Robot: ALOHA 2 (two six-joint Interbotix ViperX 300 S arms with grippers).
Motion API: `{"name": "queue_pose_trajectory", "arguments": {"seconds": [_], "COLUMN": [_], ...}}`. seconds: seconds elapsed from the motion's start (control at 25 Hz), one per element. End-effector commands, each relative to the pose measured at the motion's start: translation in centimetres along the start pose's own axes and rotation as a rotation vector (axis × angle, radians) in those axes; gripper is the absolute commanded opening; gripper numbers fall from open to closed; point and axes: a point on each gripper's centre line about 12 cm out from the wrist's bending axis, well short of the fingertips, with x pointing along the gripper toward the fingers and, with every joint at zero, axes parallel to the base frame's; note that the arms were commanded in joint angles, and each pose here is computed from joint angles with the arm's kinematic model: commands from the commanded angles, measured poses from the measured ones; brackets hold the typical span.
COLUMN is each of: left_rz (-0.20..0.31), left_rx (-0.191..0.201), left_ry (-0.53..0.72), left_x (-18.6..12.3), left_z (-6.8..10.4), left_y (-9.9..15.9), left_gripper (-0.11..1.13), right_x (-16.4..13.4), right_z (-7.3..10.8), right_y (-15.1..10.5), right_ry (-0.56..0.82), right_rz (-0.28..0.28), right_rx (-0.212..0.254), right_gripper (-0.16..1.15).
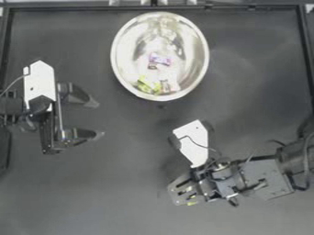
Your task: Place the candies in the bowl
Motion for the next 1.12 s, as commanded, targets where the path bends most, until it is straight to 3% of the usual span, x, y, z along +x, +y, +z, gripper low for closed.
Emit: {"name": "queue_pose_trajectory", "arguments": {"seconds": [0.04, 0.6, 0.84, 1.0, 1.12], "left_rz": [-0.006, -0.01, -0.01, -0.013, -0.013], "left_rx": [0.001, 0.002, 0.002, 0.002, 0.001], "left_ry": [-0.036, -0.041, -0.038, -0.044, -0.042], "left_x": [-0.6, -0.4, -0.4, -0.3, -0.3], "left_z": [0.8, 0.4, 0.2, 0.0, -0.2], "left_y": [-0.1, -0.1, 0.0, 0.0, 0.0], "left_gripper": [1.0, 1.0, 1.0, 1.0, 1.0], "right_x": [-0.8, 0.9, 0.8, 0.7, 0.7], "right_z": [-0.2, -0.9, -0.8, -0.8, -0.9], "right_y": [0.7, 1.8, 1.9, 2.0, 2.0], "right_ry": [0.0, -0.006, -0.018, -0.027, -0.027], "right_rz": [0.029, -0.007, -0.075, -0.083, -0.083], "right_rx": [0.015, 0.06, 0.033, 0.021, 0.019], "right_gripper": [0.96, 0.92, 0.74, 0.55, 0.49]}}
